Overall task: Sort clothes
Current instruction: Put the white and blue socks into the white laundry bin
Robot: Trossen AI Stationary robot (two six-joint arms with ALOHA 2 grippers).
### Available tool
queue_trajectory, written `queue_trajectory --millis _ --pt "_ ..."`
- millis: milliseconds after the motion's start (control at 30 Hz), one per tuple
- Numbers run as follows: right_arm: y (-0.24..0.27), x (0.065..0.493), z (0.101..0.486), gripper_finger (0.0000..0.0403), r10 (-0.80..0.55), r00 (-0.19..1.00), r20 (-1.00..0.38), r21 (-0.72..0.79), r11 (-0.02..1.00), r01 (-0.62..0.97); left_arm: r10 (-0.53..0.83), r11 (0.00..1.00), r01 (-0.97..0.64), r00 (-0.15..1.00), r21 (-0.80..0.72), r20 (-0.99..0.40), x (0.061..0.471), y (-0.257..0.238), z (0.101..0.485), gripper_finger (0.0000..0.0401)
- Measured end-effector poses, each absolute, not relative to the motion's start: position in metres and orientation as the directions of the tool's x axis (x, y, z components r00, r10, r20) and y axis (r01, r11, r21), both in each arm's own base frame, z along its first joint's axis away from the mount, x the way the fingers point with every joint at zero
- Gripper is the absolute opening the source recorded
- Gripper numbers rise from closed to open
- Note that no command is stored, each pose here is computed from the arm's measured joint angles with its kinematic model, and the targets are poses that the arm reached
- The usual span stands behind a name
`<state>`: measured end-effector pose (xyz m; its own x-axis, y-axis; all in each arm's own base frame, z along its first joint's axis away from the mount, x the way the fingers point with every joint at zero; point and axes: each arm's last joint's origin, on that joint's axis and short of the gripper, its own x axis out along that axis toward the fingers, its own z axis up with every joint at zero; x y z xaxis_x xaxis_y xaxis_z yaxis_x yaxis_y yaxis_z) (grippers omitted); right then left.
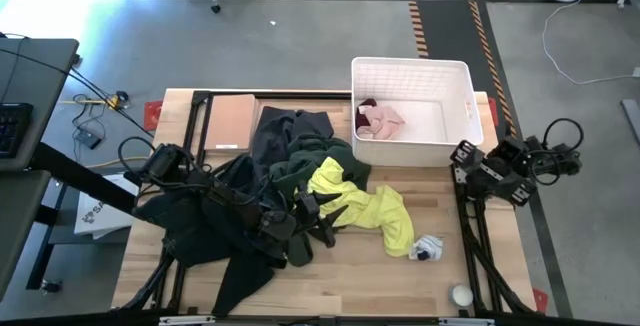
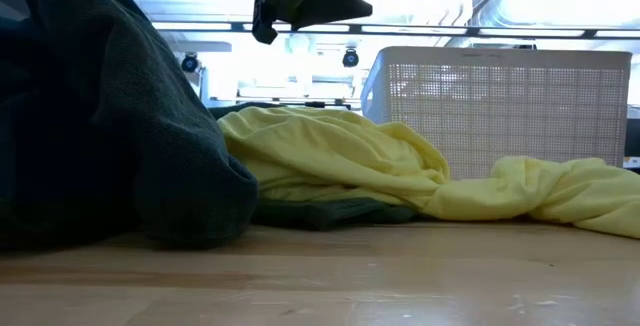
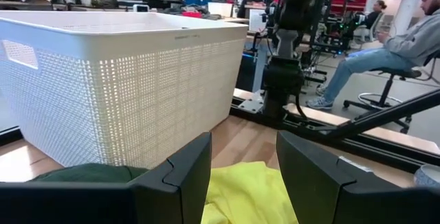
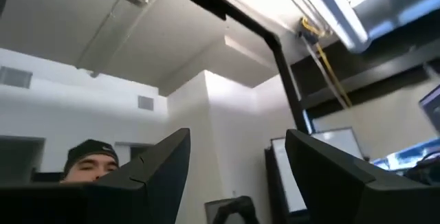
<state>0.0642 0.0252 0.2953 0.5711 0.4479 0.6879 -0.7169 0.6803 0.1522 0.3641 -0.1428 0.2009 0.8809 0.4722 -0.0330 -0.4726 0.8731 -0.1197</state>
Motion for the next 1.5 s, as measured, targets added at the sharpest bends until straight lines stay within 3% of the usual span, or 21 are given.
queue_trajectory --millis 100,200,300,433,600,800,967,1167,1333,1500 --pt "0.03 0.074 0.315 0.0238 0.501 0.595 0.628 0.148 0.674 -0.724 0.475 0.872 -0.475 0.879 -0.12 -0.033 0.364 -0.143 0.201 0.016" --pt "0.035 0.084 0.336 0.0238 0.561 0.672 0.484 0.18 0.687 -0.704 0.474 0.872 -0.475 0.88 -0.121 -0.033 0.364 -0.143 0.201 0.016" --pt "0.039 0.093 0.351 0.0236 0.566 0.795 0.218 0.257 0.752 -0.606 0.47 0.873 -0.47 0.882 -0.129 -0.033 0.363 -0.145 0.201 0.016" --pt "0.041 0.106 0.356 0.0209 0.421 0.894 -0.151 0.317 0.877 -0.36 0.461 0.878 -0.461 0.887 -0.127 -0.034 0.361 -0.149 0.201 0.016" --pt "0.054 0.124 0.338 0.014 0.338 0.804 -0.489 0.326 0.926 -0.19 0.458 0.879 -0.459 0.888 -0.126 -0.034 0.361 -0.151 0.201 0.016" --pt "0.082 0.139 0.304 0.0059 0.364 0.651 -0.666 0.358 0.922 -0.149 0.461 0.878 -0.461 0.887 -0.126 -0.034 0.361 -0.15 0.201 0.016" --pt "0.11 0.138 0.277 0.0024 0.389 0.51 -0.767 0.378 0.916 -0.131 0.461 0.878 -0.461 0.887 -0.126 -0.035 0.361 -0.15 0.201 0.016" --pt "0.134 0.131 0.237 0.0034 0.358 0.335 -0.872 0.353 0.932 -0.077 0.468 0.874 -0.469 0.883 -0.125 -0.035 0.362 -0.147 0.201 0.016" --pt "0.139 0.127 0.206 0.0089 0.243 0.202 -0.949 0.232 0.97 -0.076 0.475 0.869 -0.475 0.879 -0.135 -0.035 0.364 -0.142 0.201 0.016" --pt "0.149 0.133 0.186 0.0153 0.184 0.16 -0.97 0.175 0.982 -0.068 0.476 0.869 -0.477 0.879 -0.134 -0.035 0.365 -0.141 0.201 0.016"
